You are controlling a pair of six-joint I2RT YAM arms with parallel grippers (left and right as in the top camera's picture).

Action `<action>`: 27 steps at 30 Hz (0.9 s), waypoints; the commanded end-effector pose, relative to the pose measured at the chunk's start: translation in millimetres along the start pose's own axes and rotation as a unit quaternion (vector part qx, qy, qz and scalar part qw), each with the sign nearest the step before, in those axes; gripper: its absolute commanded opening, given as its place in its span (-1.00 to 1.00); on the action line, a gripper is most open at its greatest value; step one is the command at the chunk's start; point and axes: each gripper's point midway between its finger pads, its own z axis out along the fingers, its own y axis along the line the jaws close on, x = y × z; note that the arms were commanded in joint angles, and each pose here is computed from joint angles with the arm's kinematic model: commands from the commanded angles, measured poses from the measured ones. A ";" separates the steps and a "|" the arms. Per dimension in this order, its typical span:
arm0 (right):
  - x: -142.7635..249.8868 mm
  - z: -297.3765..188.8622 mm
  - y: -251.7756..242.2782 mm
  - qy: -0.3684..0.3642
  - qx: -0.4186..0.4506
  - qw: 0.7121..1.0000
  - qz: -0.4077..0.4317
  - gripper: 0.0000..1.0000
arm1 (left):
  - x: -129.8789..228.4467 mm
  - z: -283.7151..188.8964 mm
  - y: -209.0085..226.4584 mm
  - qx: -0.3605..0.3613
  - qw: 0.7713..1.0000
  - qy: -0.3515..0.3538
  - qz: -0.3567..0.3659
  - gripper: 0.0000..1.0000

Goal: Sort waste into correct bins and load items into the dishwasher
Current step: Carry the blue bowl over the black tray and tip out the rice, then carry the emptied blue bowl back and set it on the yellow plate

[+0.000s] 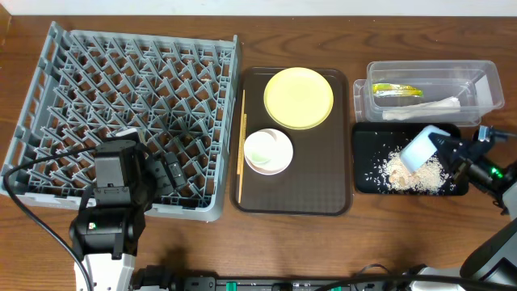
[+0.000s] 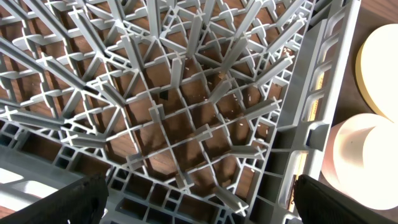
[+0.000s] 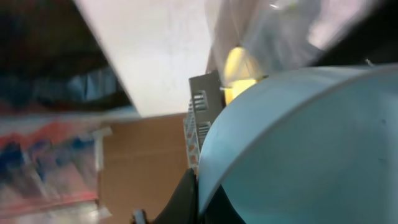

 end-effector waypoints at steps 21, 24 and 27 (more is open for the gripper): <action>81.1 74.4 31.4 0.099 0.185 0.964 -0.166 -0.98 | -5.3 -4.4 -3.1 0.005 1.000 -0.007 -0.003 0.96; 95.9 92.1 53.2 0.105 0.230 0.937 -0.242 -0.98 | -5.3 -4.4 -3.1 0.005 1.000 -0.007 -0.003 0.96; 108.2 113.9 74.3 0.112 0.278 0.887 -0.350 -0.98 | -5.3 -4.4 -3.1 0.005 1.000 -0.007 -0.003 0.96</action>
